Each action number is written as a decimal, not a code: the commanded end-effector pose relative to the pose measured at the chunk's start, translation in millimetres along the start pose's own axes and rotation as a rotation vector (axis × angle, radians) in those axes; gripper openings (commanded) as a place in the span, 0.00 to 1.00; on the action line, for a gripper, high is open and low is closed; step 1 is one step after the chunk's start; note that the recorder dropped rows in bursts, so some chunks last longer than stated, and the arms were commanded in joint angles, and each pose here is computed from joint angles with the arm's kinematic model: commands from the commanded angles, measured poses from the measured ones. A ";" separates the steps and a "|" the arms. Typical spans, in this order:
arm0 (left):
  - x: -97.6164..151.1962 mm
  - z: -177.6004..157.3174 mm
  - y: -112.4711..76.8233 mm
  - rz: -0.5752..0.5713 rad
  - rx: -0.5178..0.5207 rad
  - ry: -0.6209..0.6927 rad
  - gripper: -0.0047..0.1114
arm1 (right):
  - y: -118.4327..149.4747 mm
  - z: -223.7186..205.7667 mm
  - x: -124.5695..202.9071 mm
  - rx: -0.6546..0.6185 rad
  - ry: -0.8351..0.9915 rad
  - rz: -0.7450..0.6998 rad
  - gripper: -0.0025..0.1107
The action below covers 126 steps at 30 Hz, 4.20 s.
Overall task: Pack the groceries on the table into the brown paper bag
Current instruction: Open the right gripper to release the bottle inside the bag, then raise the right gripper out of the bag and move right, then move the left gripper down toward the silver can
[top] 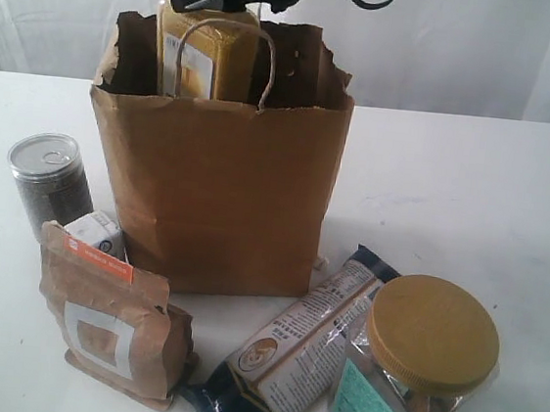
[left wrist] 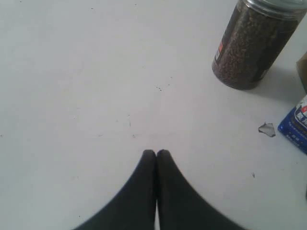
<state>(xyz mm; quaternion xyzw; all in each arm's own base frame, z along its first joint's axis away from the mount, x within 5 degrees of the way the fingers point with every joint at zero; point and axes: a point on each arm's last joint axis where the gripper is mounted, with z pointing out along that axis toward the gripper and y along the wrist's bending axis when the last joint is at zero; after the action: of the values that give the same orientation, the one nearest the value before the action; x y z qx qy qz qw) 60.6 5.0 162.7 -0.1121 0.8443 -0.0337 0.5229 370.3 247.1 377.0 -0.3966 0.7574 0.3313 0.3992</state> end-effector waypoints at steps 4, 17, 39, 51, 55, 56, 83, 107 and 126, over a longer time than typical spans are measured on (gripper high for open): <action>0.4 0.1 -0.4 0.001 0.008 -0.004 0.04 | 1.3 0.4 -3.8 -0.025 -0.029 0.019 0.07; 0.4 0.1 -0.4 0.001 0.008 -0.004 0.04 | 0.1 2.6 0.3 -0.027 0.004 0.009 0.30; 0.4 0.1 -0.4 0.001 0.008 -0.004 0.04 | -0.6 4.9 5.3 -0.035 0.046 0.024 0.54; 0.4 0.1 -0.4 0.001 0.008 -0.004 0.04 | 4.5 -5.6 -1.4 -0.027 0.027 0.052 0.53; 0.4 0.1 -0.4 0.001 0.008 -0.004 0.04 | 10.5 -26.9 -9.6 0.044 0.037 0.016 0.42; 0.4 0.1 -0.4 0.001 0.008 -0.004 0.04 | 12.2 -34.6 -11.2 0.078 0.052 -0.004 0.38; 0.4 0.1 -0.4 0.001 0.008 -0.004 0.04 | 7.2 -203.5 112.1 0.973 -0.156 0.084 0.02; -27.1 -4.8 -9.5 -0.111 0.127 -0.305 0.04 | 101.8 -235.0 289.0 1.016 -0.453 0.231 0.02; -177.9 -82.8 -23.3 0.097 -0.017 -1.019 0.04 | 92.9 -210.1 339.9 0.995 -0.288 0.420 0.02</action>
<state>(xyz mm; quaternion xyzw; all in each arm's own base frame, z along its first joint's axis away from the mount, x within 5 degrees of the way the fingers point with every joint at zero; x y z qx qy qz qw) 63.0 11.0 317.6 -0.0687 0.5104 0.0072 0.8571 93.7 4.7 198.7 0.0447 0.8202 0.0583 0.5673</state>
